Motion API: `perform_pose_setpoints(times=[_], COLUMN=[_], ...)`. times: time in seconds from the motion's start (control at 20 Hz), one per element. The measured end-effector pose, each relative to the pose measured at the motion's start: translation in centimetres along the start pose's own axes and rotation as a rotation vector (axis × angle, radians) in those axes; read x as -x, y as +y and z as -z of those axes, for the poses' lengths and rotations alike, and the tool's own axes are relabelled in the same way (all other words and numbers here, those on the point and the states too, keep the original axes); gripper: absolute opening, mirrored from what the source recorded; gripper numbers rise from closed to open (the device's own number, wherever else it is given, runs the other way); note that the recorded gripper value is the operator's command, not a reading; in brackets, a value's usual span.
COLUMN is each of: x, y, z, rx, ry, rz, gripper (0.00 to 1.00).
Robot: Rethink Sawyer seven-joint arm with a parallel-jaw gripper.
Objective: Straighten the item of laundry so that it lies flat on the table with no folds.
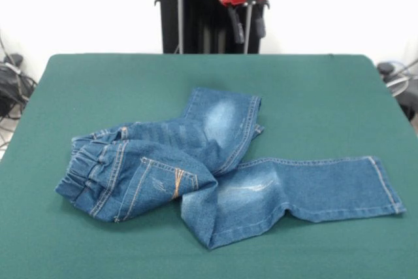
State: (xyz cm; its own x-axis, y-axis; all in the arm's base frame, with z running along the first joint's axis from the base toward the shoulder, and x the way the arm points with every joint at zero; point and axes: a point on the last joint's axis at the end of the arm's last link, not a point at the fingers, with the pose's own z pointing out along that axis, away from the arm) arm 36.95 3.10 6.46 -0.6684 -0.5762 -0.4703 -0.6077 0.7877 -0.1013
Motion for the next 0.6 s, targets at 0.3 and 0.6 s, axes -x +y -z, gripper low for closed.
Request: perform_pose_setpoints(times=[0.3,0.6], x=[-2.0,-6.9], y=[-0.2,0.5], z=[-3.0,-6.5], rx=[-0.016,-0.029], ry=[-0.064,-0.060], rz=[-0.013,-0.063], gripper=[1.00,1.00])
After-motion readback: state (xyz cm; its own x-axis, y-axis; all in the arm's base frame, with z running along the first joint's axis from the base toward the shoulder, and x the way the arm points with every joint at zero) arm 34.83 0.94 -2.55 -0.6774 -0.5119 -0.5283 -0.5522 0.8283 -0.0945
